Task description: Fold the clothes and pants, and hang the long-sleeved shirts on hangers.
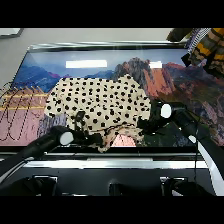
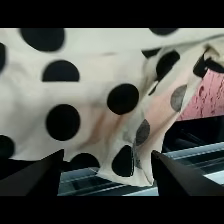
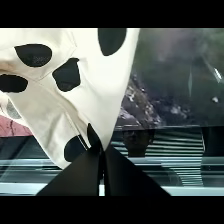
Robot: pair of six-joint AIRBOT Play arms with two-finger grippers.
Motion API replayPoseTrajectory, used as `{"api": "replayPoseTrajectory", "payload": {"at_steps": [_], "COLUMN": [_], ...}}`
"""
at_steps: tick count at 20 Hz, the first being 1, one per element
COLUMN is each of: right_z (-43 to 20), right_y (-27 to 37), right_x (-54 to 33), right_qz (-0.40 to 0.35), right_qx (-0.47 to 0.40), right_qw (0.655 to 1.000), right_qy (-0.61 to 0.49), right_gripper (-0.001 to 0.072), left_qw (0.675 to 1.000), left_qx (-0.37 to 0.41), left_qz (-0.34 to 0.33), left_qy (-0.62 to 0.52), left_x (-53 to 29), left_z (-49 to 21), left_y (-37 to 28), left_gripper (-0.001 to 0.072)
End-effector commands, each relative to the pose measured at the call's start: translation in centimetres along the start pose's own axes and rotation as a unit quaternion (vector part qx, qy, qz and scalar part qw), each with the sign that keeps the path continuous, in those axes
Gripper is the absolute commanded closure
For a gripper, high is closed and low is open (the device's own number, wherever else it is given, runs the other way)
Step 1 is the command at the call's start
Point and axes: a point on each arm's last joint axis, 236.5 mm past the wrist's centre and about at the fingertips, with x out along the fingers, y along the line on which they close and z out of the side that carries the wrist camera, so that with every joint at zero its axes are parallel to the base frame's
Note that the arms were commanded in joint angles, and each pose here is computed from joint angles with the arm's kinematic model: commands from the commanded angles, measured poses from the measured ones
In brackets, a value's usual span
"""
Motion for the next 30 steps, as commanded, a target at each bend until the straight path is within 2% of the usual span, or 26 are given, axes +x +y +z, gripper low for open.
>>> {"api": "replayPoseTrajectory", "payload": {"at_steps": [1, 4, 5, 7, 8, 9, 11, 12, 17, 21, 23, 27, 30], "right_z": [0.0, -0.1, -0.1, -0.1, -0.2, -0.4, -0.3, 0.2, 1.6, -0.4, -0.4, 1.1, 0.0], "right_y": [-0.1, -0.1, -0.1, -0.1, -0.2, -0.2, -0.7, -1.1, -1.1, -0.4, -0.7, 0.0, 1.7], "right_x": [0.0, 0.0, 0.0, 0.0, 0.0, 0.0, -0.8, -1.9, -8.6, -3.4, -0.5, 2.5, 4.3], "right_qz": [-0.002, -0.002, -0.003, -0.003, -0.004, -0.005, -0.018, -0.025, -0.016, -0.026, -0.029, -0.013, 0.022], "right_qx": [-0.001, -0.001, -0.001, -0.001, -0.001, -0.001, -0.01, -0.018, -0.074, -0.086, -0.057, -0.034, -0.046], "right_qw": [1.0, 1.0, 1.0, 1.0, 1.0, 1.0, 1.0, 0.999, 0.992, 0.994, 0.996, 0.997, 0.998], "right_qy": [0.0, 0.0, 0.001, 0.002, 0.004, 0.007, 0.004, -0.008, -0.097, -0.069, -0.067, -0.074, -0.035], "right_gripper": [0.0688, 0.0687, 0.0687, 0.0662, 0.0616, 0.0522, 0.0225, 0.0143, 0.0145, 0.0146, 0.0147, 0.0166, 0.0166], "left_qw": [1.0, 0.999, 0.999, 0.999, 0.999, 0.999, 0.999, 0.999, 0.999, 0.999, 0.999, 0.999, 0.999], "left_qx": [-0.012, -0.028, -0.033, -0.033, -0.034, -0.034, -0.034, -0.038, -0.039, -0.039, -0.041, -0.041, -0.041], "left_qz": [-0.001, -0.014, -0.013, -0.01, -0.011, -0.012, -0.008, -0.005, -0.003, -0.003, -0.001, 0.003, 0.004], "left_qy": [0.004, -0.015, -0.015, -0.012, -0.014, -0.015, -0.014, -0.01, -0.008, -0.008, -0.004, 0.002, 0.003], "left_x": [2.5, 2.9, 3.0, 3.3, 3.3, 3.3, 3.2, 3.2, 2.9, 2.9, 2.9, 3.0, 2.9], "left_z": [-1.5, -0.6, -0.5, -0.6, -0.5, -0.4, -0.3, -0.4, -0.4, -0.4, -0.6, -0.9, -0.9], "left_y": [-1.1, -1.7, -1.7, -1.6, -1.5, -1.6, -1.4, -1.2, -1.0, -1.0, -1.0, -0.8, -0.7], "left_gripper": [0.0087, 0.0106, 0.0157, 0.0623, 0.069, 0.069, 0.0691, 0.0691, 0.069, 0.069, 0.069, 0.069, 0.069]}}
